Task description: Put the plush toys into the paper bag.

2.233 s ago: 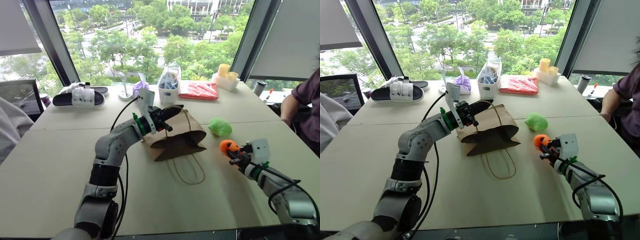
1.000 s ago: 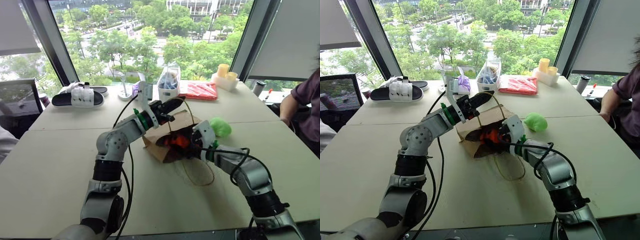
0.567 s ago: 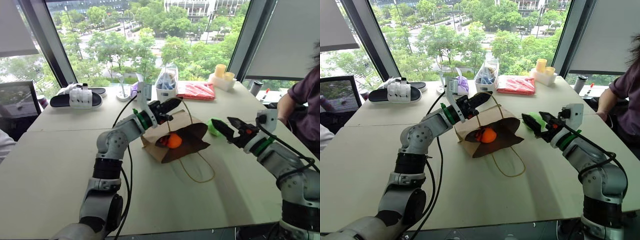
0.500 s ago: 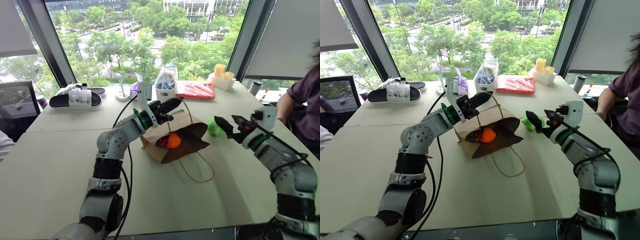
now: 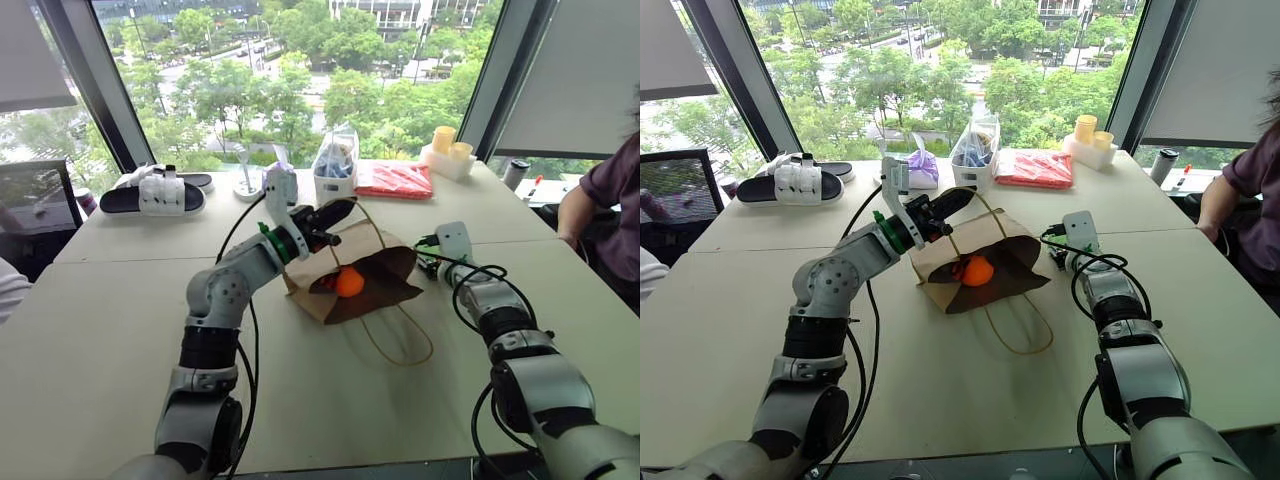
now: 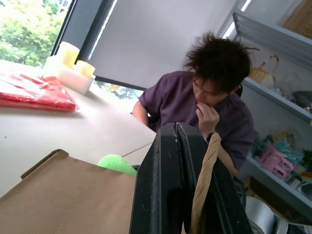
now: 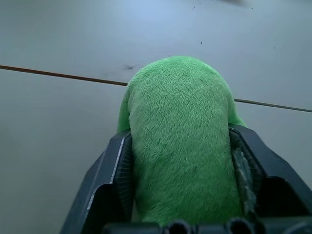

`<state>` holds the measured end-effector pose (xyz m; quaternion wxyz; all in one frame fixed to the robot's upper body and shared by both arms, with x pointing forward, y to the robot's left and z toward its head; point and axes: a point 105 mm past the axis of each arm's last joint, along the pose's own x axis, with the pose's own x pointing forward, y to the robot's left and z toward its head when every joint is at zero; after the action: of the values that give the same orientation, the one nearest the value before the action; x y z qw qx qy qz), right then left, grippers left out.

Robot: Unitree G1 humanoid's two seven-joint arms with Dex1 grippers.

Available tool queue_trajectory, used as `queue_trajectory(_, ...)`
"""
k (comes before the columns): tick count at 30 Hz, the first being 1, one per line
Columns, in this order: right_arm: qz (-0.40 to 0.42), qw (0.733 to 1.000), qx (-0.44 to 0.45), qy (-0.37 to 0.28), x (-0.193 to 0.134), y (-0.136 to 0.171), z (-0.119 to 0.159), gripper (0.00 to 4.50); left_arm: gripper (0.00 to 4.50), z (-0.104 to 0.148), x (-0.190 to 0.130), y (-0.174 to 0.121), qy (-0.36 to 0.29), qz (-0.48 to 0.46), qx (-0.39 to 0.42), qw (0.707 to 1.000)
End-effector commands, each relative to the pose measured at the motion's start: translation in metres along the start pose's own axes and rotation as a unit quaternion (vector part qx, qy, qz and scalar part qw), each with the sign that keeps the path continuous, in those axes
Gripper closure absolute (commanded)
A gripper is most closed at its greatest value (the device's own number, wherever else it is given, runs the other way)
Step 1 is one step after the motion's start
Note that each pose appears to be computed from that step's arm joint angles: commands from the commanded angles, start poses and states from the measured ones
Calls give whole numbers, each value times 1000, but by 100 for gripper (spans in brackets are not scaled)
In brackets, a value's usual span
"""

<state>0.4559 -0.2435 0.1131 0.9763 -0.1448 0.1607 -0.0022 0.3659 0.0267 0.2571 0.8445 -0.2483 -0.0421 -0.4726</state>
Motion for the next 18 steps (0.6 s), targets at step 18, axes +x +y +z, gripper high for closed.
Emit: queue_trajectory(18, 221, 964, -17, -148, -182, 7, 57, 447, 450, 23, 16, -3, -28, -35, -22, 999)
